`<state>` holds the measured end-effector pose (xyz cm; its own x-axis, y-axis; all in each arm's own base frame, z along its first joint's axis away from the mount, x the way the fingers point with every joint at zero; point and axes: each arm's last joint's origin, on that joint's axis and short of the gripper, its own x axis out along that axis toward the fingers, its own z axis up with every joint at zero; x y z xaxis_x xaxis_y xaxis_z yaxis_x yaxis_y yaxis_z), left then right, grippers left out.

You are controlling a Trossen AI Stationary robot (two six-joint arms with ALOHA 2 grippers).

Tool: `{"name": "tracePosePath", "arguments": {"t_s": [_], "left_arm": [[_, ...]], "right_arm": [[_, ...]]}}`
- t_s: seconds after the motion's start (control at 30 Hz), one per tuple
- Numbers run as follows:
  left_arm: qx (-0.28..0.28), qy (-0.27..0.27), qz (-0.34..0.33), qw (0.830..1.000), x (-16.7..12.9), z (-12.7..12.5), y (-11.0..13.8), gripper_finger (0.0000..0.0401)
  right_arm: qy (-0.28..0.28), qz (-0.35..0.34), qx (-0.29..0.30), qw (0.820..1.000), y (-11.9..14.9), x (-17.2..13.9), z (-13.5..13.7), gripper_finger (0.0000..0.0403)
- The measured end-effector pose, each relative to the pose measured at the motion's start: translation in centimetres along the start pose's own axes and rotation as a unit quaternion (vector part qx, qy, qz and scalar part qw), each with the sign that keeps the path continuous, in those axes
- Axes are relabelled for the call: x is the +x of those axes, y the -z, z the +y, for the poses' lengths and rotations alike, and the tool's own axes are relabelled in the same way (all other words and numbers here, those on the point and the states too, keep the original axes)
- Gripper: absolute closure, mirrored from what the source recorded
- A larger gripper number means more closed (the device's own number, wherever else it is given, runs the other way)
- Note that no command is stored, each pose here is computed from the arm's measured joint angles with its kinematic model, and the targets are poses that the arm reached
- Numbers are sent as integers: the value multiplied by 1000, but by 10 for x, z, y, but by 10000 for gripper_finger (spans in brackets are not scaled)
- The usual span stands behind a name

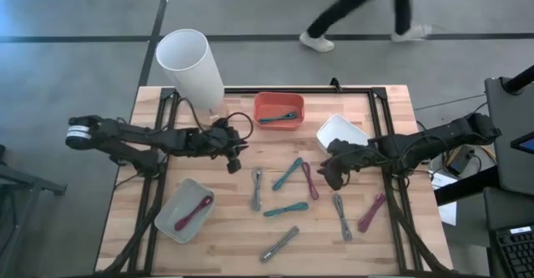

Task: Pick & Place USB Port
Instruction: Put the middle right white and black charger cable into the white bin

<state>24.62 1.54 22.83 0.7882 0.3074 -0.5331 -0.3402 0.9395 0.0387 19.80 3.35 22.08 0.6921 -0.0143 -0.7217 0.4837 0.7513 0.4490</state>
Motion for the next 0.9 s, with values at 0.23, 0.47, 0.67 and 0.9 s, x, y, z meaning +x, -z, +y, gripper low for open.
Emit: {"name": "tracePosePath", "arguments": {"t_s": [0.23, 0.47, 0.67, 0.9], "left_arm": [[-8, 2, -18, 1000, 1, 1, 6, 332], [-8, 2, -18, 1000, 1, 1, 6, 332], [-9, 2, -21, 1000, 1, 1, 6, 332], [-8, 6, -56, 998, 1, 0, -1, 332]], "right_arm": [[20, 72, 81, 994, 28, -3, 5, 245], [15, 107, 130, 986, 51, -8, 14, 245], [44, 133, 152, 978, 68, 0, 16, 245], [100, 199, 185, 957, 84, 23, 19, 245]]}}
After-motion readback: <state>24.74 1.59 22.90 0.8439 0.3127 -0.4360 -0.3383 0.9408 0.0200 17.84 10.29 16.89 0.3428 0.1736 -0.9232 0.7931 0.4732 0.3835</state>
